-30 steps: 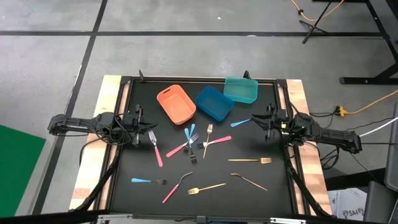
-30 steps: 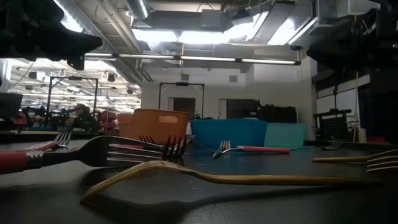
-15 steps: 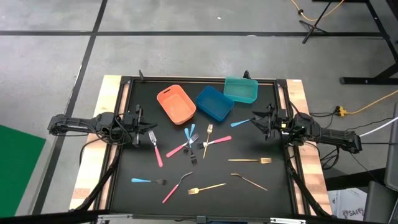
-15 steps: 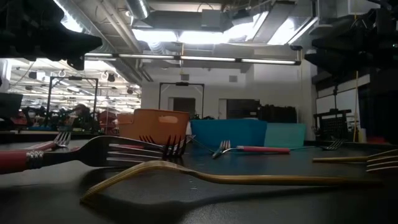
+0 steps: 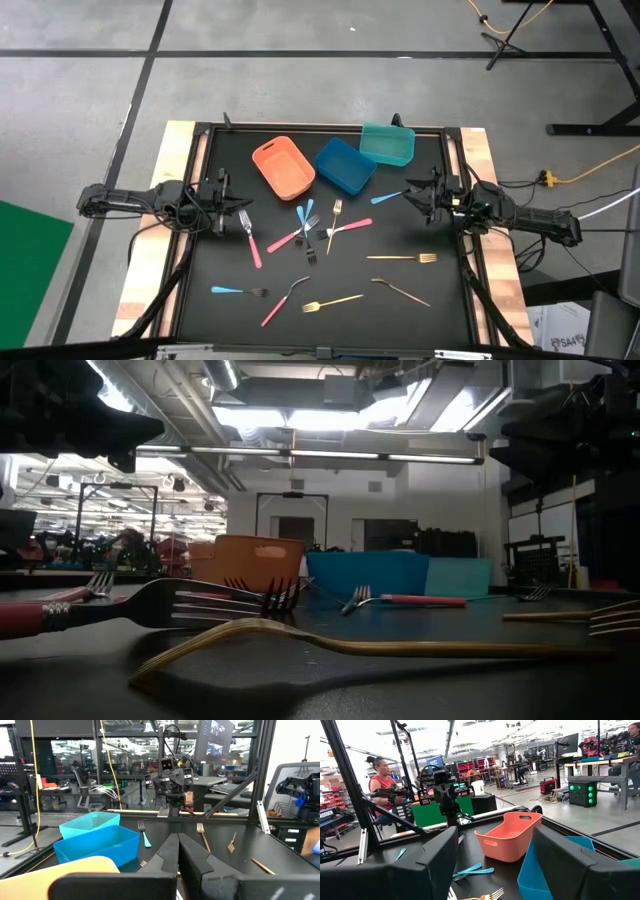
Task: Sort silverware by color (type)
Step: Put the blue fork into the green bin
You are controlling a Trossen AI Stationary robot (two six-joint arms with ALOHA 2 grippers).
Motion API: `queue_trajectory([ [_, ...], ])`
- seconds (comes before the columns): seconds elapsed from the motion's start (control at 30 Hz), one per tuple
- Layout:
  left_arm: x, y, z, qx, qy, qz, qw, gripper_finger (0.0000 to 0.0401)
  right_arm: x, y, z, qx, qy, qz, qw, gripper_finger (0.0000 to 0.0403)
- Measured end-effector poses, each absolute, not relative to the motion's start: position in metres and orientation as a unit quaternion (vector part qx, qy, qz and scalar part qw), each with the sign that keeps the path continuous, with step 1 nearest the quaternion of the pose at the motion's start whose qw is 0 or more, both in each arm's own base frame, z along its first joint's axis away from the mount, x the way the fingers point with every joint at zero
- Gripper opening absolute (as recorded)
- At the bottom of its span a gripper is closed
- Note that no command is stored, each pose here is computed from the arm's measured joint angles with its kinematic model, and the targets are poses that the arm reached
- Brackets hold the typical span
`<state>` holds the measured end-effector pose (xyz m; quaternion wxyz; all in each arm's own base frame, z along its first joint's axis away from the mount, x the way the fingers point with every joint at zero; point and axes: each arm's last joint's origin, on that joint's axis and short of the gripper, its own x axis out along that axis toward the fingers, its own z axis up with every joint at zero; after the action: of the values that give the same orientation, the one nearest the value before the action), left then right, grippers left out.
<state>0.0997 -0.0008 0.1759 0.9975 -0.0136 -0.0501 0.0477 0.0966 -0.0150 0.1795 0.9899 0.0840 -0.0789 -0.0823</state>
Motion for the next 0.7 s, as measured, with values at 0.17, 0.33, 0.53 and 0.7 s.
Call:
queue_trajectory([
  [0.17,0.1,-0.001,0.176,-0.014,-0.05,0.048,0.998,0.0,0.095,-0.015,0.184,0.078,-0.069,-0.084,0.991,0.0249],
  [0.33,0.1,-0.001,0.176,-0.014,-0.05,0.048,0.998,0.0,0.092,-0.015,0.206,0.05,-0.032,-0.103,0.993,0.0248],
  [0.53,0.1,-0.001,0.176,-0.014,-0.05,0.048,0.998,0.0,0.094,-0.017,0.237,0.031,0.055,-0.138,0.988,0.0248],
  [0.7,0.1,-0.001,0.176,-0.014,-0.05,0.048,0.998,0.0,0.109,-0.021,0.264,0.018,0.135,-0.156,0.978,0.0248],
])
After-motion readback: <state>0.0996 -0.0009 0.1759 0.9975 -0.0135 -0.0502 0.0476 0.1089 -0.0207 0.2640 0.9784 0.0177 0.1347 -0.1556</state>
